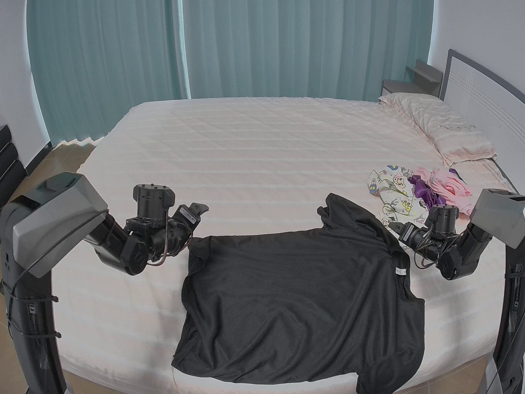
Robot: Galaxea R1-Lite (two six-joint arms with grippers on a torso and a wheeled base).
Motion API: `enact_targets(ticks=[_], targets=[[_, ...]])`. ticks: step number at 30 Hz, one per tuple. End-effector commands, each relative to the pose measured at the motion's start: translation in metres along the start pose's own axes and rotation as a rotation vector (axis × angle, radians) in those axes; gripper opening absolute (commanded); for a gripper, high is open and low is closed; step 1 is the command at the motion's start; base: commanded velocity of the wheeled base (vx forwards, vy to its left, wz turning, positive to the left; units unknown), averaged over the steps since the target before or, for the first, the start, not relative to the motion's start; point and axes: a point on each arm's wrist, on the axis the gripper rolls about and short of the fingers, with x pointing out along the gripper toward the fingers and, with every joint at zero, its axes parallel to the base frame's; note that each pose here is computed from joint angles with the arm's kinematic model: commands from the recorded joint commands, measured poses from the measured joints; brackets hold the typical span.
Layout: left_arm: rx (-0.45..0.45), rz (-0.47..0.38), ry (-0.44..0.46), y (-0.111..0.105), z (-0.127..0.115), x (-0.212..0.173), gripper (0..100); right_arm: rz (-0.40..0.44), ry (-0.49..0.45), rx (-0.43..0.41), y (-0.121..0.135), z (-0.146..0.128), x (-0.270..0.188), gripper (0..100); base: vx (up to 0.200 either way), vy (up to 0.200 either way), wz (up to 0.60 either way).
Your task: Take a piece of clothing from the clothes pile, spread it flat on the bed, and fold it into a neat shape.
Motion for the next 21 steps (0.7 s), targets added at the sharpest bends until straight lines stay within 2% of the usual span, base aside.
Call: enact_targets(ticks=[1, 2, 4, 8, 14, 21], targets=[[0.089, 0.094, -0.002, 0.009, -0.022, 0.051, 100, 0.017, -0.035, 0.025, 0.005, 0.008, -0.023, 100, 0.0, 0.0, 0.0], [0.132, 0.122, -0.017, 0.012, -0.026, 0.059, 100, 0.021, -0.041, 0.021, 0.004, 0.006, -0.027, 100, 0.0, 0.0, 0.0], [0.16, 0.14, -0.011, 0.016, -0.028, 0.063, 100, 0.022, -0.041, 0.019, 0.003, 0.004, -0.029, 100, 0.0, 0.0, 0.0], [0.183, 0.157, -0.011, 0.02, -0.03, 0.065, 100, 0.017, -0.035, 0.02, 0.002, 0.002, -0.03, 100, 0.0, 0.0, 0.0], [0.236, 0.192, -0.085, 0.02, -0.025, 0.069, 100, 0.017, -0.031, 0.021, 0.002, 0.001, -0.031, 100, 0.0, 0.0, 0.0], [0.275, 0.214, -0.085, 0.027, -0.027, 0.074, 100, 0.021, -0.033, 0.018, 0.003, 0.001, -0.031, 100, 0.0, 0.0, 0.0]])
